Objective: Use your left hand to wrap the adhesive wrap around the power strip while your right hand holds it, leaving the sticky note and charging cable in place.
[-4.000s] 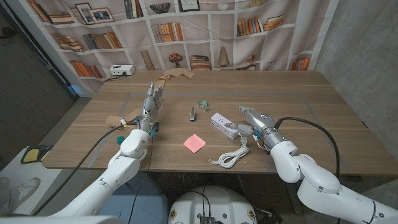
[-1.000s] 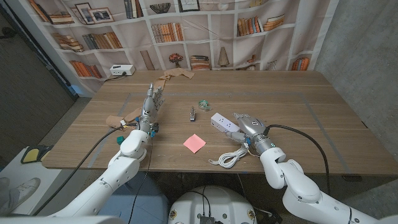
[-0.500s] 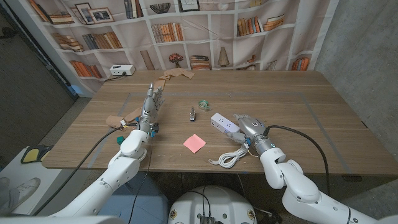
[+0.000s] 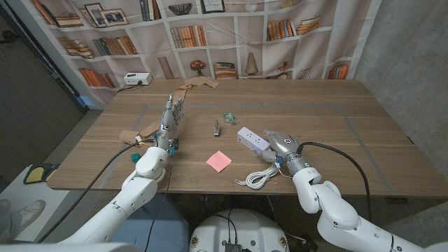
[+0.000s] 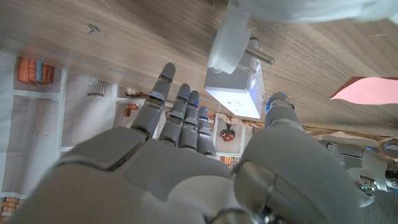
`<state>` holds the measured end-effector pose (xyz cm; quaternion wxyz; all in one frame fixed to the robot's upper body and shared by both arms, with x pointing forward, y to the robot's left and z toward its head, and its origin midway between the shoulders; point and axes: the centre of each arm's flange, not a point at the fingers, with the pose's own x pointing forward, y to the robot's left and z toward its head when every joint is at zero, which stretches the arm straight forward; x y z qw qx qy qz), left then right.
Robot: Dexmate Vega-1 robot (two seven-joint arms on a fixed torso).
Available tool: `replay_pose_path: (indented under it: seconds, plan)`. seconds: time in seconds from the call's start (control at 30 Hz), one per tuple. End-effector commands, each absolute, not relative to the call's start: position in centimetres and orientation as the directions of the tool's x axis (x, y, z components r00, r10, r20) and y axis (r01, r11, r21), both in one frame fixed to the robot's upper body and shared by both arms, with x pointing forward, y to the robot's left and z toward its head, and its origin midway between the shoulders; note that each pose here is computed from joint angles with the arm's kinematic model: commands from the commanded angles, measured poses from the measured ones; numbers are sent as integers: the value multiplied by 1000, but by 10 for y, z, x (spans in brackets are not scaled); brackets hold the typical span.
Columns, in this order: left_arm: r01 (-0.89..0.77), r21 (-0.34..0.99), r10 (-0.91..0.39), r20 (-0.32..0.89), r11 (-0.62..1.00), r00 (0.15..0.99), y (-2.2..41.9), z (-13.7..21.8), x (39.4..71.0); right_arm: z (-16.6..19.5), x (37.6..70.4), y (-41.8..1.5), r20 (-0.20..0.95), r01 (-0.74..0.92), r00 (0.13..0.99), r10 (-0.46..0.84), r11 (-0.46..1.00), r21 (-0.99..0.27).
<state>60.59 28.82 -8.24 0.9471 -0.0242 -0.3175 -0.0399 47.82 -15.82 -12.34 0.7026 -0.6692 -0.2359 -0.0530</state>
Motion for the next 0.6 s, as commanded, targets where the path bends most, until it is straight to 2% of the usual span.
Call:
replay_pose_path:
  seconds: [0.03,0.6]
  plan:
    - [87,-22,-56,600,996,798,288,-86,604,-127,480,-158,392,382,888,239,91,-920]
    - [86,-17,-57,606,996,793,286,-84,601,-129,479,-156,394,384,887,243,90,-919]
